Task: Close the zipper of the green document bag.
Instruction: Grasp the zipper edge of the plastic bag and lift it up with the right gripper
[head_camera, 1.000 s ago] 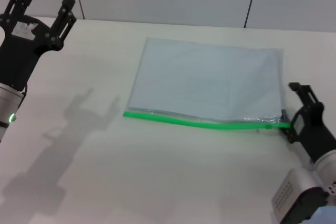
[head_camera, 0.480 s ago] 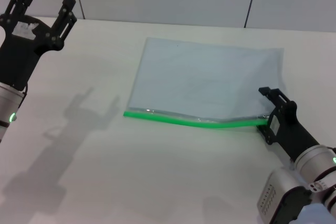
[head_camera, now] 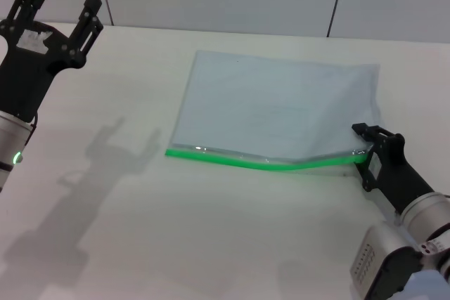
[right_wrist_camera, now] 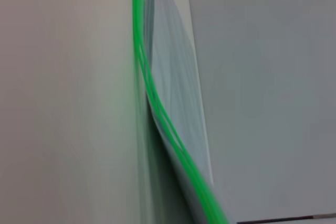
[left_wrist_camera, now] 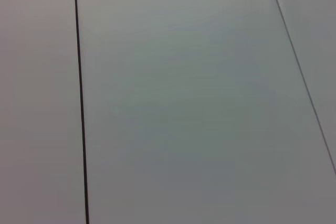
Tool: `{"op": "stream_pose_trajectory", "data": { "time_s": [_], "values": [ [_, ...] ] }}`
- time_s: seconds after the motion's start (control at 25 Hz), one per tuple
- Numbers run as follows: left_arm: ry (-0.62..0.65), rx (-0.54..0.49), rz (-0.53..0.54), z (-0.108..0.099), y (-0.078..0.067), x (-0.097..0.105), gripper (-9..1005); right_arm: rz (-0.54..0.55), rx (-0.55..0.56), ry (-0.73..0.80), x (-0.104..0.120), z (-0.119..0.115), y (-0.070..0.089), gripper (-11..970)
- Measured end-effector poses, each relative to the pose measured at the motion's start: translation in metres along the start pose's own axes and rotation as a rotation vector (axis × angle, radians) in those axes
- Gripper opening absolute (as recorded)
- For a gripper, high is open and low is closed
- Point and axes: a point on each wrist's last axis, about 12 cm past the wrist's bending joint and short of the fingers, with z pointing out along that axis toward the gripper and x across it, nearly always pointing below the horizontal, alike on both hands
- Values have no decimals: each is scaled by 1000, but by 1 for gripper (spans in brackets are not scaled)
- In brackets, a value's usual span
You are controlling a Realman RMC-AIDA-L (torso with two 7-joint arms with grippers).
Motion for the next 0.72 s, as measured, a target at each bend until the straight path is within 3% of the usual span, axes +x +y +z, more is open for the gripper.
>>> {"op": "stream_pose_trajectory", "data": {
  "time_s": [0.04,0.28,0.72],
  "values": [
    [0,0,0,0,0,0,727,-3,2,2,1,0,0,297],
    [0,0,0,0,0,0,727,-17,48,17,7,-4,-3,279],
    [1,-1,1,0,0,0,727,-33,48,-23,-6,-5,-2,223]
  ]
}}
